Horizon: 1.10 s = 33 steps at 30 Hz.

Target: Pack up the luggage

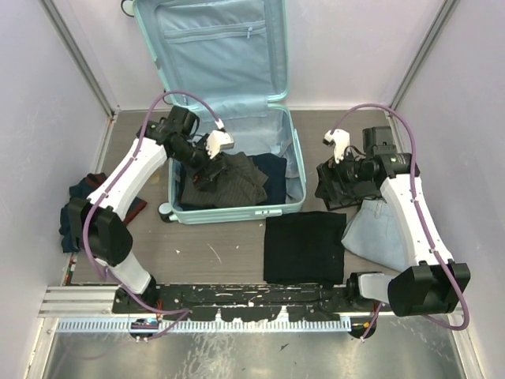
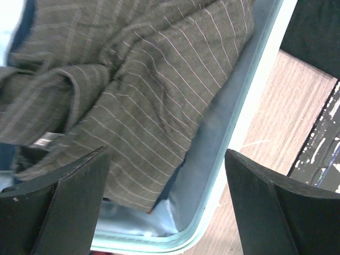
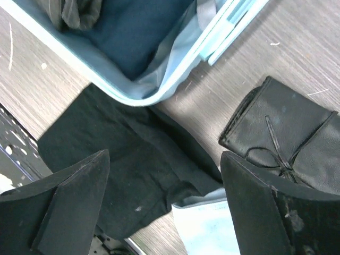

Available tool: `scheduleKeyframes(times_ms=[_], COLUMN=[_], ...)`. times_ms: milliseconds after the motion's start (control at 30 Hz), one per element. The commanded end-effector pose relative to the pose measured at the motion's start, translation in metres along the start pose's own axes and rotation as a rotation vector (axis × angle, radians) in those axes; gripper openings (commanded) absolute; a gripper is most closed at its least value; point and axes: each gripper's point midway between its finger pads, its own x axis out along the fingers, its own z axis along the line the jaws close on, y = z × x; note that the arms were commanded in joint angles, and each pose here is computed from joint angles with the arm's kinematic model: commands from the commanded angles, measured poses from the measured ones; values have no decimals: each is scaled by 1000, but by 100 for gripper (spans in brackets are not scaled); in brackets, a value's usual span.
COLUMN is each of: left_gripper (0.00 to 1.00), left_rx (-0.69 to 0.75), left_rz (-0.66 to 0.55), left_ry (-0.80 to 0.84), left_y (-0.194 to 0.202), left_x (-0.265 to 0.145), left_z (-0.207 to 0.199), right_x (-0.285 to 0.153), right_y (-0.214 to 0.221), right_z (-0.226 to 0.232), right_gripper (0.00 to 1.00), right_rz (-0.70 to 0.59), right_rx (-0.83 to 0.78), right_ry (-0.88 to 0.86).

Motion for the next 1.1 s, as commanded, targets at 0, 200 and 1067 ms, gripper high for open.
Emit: scheduleKeyframes(times_ms=[0,200,1067], left_gripper=[89,92,93], left_rx=[39,45,11], left_rz=[-123,-129,-86], left_ry=[12,28,-11], left_y=[-18,-16,2], left_x=[-5,-2,-13], left_z=[-18,-35,-45], right_x=[3,35,86], right_y=[27,59,93], right_z=[9,0,21], right_gripper=[89,89,9], right_rz=[60,59,29], right_rx=[-117,-203,-353], right_ry=[-75,-89,-220])
